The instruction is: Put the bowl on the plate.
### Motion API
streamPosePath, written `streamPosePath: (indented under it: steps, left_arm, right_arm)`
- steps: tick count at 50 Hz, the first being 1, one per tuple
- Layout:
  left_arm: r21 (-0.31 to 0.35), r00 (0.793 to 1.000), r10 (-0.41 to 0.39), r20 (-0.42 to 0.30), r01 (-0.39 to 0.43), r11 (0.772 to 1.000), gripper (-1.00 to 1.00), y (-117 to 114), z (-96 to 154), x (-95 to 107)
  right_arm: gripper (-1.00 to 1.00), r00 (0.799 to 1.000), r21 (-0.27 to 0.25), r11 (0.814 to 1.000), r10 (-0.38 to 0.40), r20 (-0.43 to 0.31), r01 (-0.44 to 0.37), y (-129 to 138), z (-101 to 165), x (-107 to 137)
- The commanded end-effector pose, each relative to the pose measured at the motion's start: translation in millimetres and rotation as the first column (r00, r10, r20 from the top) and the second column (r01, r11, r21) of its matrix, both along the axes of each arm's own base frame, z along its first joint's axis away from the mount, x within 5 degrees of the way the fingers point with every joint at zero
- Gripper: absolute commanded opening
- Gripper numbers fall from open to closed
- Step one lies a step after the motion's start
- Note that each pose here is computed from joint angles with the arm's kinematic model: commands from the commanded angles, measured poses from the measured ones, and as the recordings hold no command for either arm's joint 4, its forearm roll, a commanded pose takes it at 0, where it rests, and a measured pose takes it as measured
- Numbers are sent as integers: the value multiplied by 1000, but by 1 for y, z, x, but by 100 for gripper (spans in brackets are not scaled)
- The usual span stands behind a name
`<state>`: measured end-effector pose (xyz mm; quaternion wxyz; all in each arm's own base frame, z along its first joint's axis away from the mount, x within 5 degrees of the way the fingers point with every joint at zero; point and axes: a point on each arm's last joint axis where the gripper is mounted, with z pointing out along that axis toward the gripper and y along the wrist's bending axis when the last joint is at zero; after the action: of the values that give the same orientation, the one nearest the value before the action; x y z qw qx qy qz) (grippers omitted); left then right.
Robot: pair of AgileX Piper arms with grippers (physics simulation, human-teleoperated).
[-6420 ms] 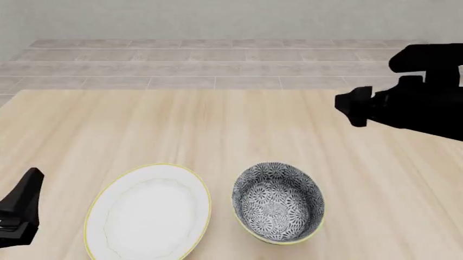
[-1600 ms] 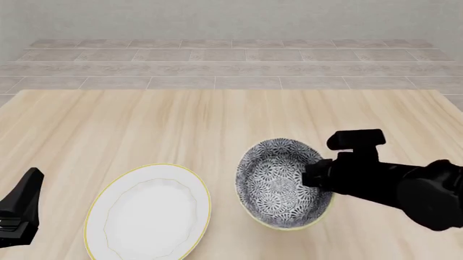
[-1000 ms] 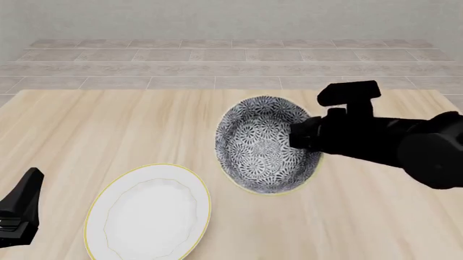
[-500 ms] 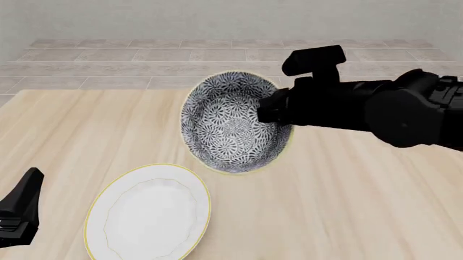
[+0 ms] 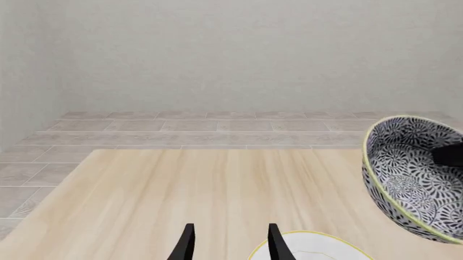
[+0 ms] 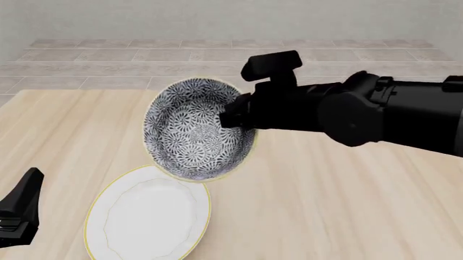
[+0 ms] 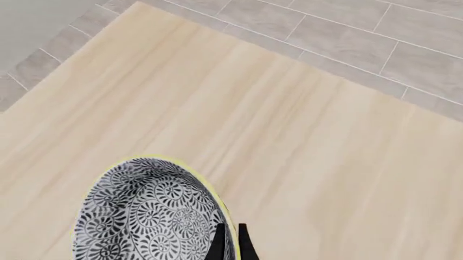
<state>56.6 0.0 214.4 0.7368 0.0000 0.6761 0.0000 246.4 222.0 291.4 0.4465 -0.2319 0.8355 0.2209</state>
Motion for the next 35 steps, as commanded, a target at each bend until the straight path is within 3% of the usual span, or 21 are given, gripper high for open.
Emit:
streamPosePath:
  steps: [1,35]
  left_arm:
    - [0,1000,0,0,0,1000,100,0,0,0]
    - [0,1000,0,0,0,1000,100,0,0,0]
  right_arm:
    - [-100,999,25,1000,19,-28,-18,18,-8,0]
    - [-100,994,5,996,84,-66,-84,52,-32,-3]
